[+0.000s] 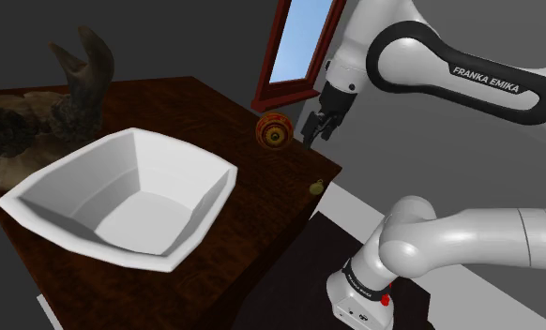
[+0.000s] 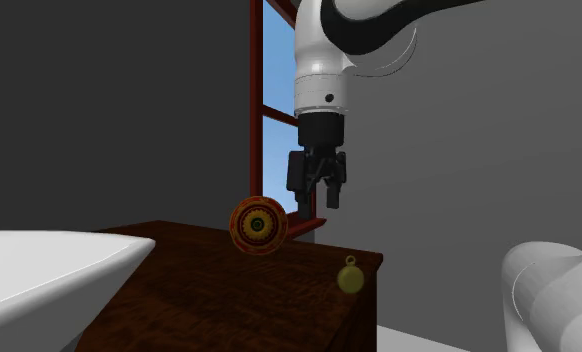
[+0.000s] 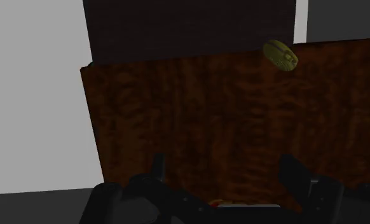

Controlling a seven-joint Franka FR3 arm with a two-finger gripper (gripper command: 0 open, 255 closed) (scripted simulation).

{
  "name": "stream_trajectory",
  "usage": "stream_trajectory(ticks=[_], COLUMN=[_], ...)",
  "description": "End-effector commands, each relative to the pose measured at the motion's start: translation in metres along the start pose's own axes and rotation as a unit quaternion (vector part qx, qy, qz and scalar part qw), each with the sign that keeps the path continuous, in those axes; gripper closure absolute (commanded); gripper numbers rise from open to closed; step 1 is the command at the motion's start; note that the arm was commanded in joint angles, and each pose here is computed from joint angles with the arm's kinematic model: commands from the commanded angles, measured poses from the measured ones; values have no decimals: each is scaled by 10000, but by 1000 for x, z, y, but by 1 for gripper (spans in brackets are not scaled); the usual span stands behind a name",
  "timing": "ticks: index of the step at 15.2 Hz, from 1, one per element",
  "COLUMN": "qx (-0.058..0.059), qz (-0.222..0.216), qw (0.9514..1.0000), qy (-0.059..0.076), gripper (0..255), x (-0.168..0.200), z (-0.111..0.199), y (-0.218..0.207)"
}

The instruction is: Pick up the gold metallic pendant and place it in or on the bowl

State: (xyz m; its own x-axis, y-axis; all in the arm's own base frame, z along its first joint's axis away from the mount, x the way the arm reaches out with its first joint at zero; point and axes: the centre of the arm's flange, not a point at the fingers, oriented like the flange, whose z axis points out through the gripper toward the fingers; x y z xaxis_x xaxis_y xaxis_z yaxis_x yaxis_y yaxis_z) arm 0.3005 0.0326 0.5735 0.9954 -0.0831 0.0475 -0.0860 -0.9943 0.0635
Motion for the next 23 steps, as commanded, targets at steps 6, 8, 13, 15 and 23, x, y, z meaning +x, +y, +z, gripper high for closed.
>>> stream_trajectory(ticks=[6, 8, 13, 15, 23], qx=[1307, 1824, 1952, 1952, 1952], qz=[-139, -194, -208, -208, -208], qw=[9909, 9822, 9796, 9796, 9796], qy=[-291, -407, -435, -435, -435], gripper=[0, 0, 0, 0, 0], x=[-45, -63, -69, -70, -71], z=[28, 38, 60, 70, 78], y=[9, 12, 4, 0, -3])
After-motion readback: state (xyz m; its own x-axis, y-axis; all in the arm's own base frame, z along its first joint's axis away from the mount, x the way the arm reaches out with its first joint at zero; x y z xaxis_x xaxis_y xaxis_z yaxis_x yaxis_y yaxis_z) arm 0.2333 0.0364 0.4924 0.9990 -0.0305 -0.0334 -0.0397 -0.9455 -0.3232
